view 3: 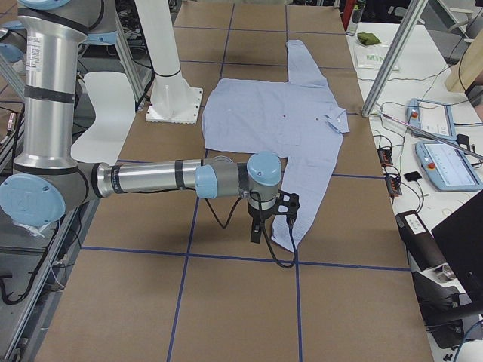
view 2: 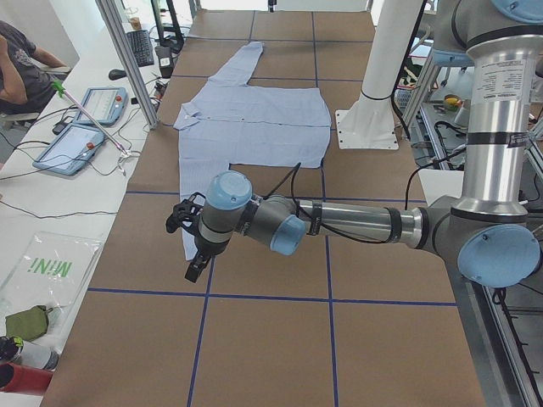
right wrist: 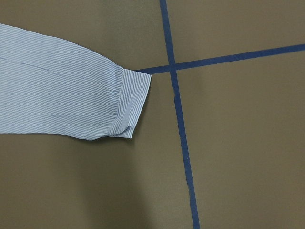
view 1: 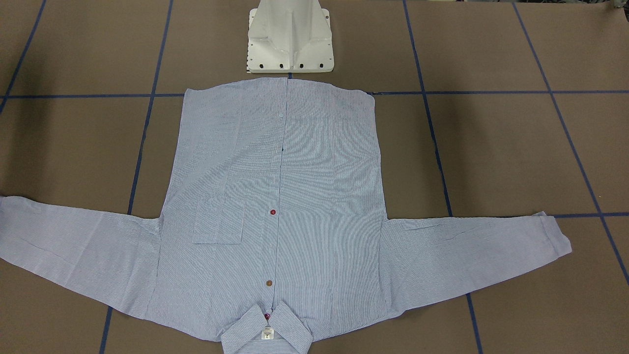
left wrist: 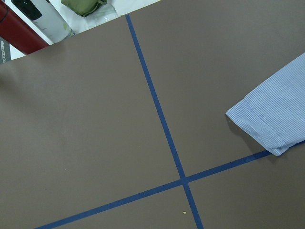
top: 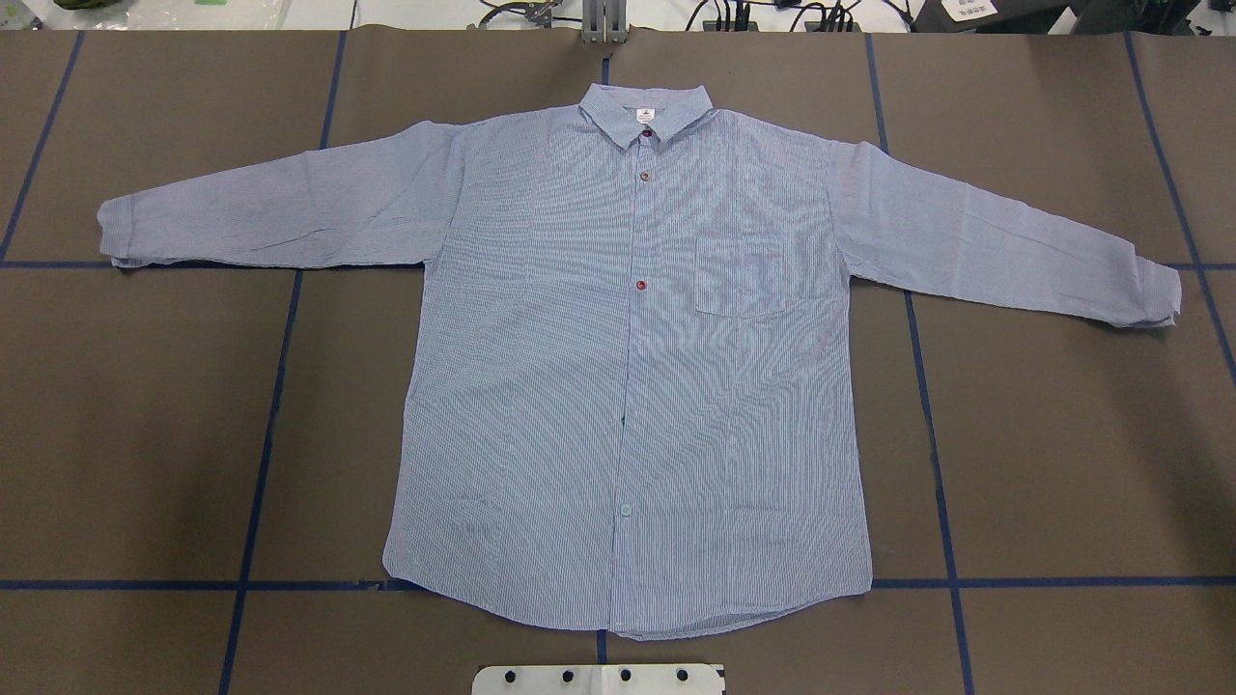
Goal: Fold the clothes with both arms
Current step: 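Move the right gripper down to the cuff of the sleeve nearest it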
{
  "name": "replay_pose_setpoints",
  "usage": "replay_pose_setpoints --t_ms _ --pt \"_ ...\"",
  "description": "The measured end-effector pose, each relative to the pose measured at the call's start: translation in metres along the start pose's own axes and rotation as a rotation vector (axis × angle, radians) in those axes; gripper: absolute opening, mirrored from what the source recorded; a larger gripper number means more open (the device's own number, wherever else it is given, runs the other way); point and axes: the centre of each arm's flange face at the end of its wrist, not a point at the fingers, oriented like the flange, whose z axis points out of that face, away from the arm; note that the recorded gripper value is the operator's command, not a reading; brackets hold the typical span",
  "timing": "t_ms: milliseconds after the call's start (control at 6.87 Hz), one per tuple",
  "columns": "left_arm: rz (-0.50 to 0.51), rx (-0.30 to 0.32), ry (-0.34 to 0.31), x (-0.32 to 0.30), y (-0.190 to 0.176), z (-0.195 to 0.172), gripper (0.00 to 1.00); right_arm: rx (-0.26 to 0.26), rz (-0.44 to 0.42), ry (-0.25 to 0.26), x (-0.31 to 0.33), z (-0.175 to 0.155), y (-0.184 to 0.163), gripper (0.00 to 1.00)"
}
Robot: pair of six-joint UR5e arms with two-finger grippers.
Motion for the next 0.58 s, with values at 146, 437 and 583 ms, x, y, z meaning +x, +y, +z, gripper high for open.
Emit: replay_pose_setpoints --t_ms 146,437,583 --pt "-0.001 -0.002 0.004 0.002 -0.001 -0.002 1.00 0.003 -0.004 -0.001 -0.001 -0.001 -0.001 1.00" --pt "-0.017 -0.020 0.020 0.003 0.013 -0.001 1.00 0.000 -0.010 -0.015 -0.005 -0.001 -0.001 1.00" --pt "-0.022 -0.025 0.023 0.004 0.022 -0.001 1.00 -0.008 -0.008 -0.033 -0.005 0.002 -0.002 1.00"
